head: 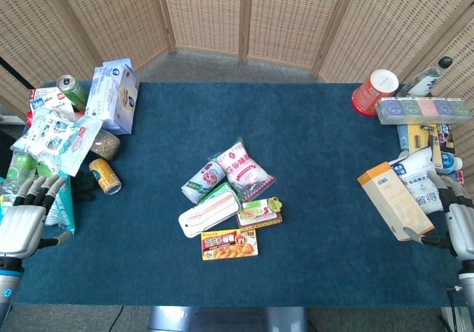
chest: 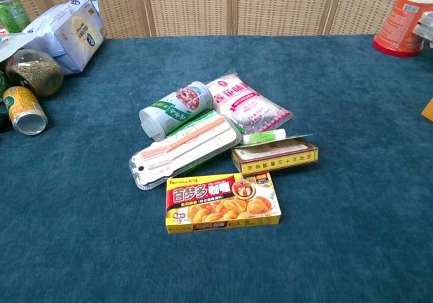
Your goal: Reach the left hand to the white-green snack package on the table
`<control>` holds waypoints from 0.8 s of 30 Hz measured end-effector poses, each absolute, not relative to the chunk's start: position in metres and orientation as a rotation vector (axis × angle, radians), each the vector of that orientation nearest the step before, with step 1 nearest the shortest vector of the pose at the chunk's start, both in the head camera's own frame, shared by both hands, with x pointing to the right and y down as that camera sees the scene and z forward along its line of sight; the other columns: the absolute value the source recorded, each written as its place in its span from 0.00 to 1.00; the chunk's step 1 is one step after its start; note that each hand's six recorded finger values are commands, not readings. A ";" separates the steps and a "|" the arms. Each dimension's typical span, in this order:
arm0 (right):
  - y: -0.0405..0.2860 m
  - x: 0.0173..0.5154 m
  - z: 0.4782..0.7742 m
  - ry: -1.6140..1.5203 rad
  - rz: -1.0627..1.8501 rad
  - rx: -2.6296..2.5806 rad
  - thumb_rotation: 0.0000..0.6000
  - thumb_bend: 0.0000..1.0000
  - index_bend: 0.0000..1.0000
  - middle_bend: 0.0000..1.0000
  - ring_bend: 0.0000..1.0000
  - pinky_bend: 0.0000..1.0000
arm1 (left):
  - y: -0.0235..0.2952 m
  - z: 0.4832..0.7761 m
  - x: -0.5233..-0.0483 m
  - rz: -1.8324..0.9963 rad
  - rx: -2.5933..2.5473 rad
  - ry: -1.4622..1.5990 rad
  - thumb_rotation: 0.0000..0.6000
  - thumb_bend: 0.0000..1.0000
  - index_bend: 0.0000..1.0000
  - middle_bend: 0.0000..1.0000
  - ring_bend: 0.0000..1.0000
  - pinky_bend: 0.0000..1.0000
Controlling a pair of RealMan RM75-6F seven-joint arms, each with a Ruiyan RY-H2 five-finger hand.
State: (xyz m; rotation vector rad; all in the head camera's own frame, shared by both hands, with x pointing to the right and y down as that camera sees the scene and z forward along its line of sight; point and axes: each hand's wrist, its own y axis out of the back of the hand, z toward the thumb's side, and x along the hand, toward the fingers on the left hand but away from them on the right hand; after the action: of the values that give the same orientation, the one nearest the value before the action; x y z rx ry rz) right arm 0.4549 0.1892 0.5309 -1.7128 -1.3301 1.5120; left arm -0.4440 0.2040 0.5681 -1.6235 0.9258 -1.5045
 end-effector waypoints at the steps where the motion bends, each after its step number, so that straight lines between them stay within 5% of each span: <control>1: 0.189 0.455 0.531 -1.331 1.513 -1.713 1.00 0.00 0.00 0.00 0.00 0.00 | 0.204 0.569 -0.444 -1.506 -1.624 0.922 1.00 0.00 0.00 0.00 0.00 0.00; 14: 0.188 0.452 0.531 -1.340 1.506 -1.721 1.00 0.00 0.00 0.00 0.00 0.00 | 0.180 0.582 -0.403 -1.439 -1.713 0.886 1.00 0.00 0.00 0.00 0.00 0.00; 24: 0.188 0.451 0.530 -1.349 1.491 -1.737 1.00 0.00 0.00 0.00 0.00 0.00 | 0.129 0.626 -0.287 -1.362 -1.850 0.786 1.00 0.00 0.00 0.00 0.00 0.00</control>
State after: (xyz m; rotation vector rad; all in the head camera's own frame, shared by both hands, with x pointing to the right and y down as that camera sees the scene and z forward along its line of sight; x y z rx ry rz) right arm 0.4509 0.1882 0.5298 -1.7373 -1.3489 1.4909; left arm -0.2874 0.1288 0.6256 -1.8500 0.7858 -1.3620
